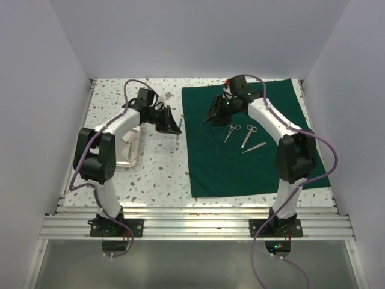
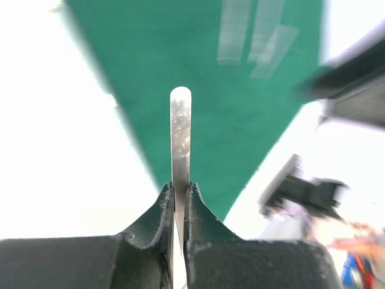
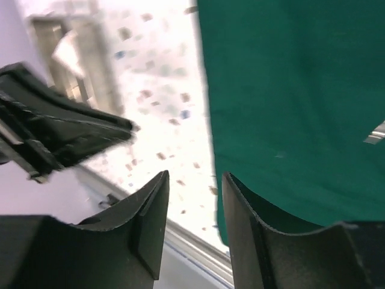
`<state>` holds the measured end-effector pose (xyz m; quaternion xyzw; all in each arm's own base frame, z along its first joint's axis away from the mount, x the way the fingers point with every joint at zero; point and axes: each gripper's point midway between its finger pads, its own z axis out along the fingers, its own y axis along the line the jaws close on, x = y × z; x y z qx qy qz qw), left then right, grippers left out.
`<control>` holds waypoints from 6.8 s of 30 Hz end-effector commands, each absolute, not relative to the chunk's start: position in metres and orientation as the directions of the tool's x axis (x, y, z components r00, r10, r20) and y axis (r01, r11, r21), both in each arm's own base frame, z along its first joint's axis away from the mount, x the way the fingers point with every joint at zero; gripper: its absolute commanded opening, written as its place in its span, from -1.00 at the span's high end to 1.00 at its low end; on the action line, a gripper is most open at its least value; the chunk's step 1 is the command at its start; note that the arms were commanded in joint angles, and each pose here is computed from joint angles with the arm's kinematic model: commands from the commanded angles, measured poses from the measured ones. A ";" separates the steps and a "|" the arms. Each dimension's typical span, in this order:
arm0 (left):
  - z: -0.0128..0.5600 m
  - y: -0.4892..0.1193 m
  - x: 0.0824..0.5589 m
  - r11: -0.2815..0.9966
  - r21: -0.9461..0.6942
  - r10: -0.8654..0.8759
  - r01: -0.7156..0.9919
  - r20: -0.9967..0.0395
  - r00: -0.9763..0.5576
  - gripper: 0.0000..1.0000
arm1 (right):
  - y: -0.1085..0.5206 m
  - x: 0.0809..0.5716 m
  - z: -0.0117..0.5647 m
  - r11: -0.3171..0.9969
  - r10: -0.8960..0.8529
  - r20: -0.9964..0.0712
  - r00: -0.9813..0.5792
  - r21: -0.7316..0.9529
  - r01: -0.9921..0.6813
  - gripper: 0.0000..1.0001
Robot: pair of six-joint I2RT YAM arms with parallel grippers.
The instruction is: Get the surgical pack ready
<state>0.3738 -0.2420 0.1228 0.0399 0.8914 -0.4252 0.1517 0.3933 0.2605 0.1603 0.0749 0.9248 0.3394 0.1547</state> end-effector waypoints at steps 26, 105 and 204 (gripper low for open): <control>0.067 -0.005 0.355 0.983 0.109 -0.105 -0.148 -0.324 -0.940 0.32 | 0.157 0.418 0.046 0.958 0.287 -0.233 -0.929 0.052 0.283 0.06; 0.137 -0.350 0.358 0.367 -0.916 0.008 0.159 -0.167 -0.986 0.66 | 0.272 0.375 0.170 0.728 0.361 -0.162 -0.918 0.664 0.170 1.00; 0.167 -0.162 0.372 0.870 -0.435 -0.003 0.234 -0.478 -0.878 -0.04 | 0.065 0.353 0.031 0.861 0.506 -0.107 -0.856 -0.004 0.509 0.62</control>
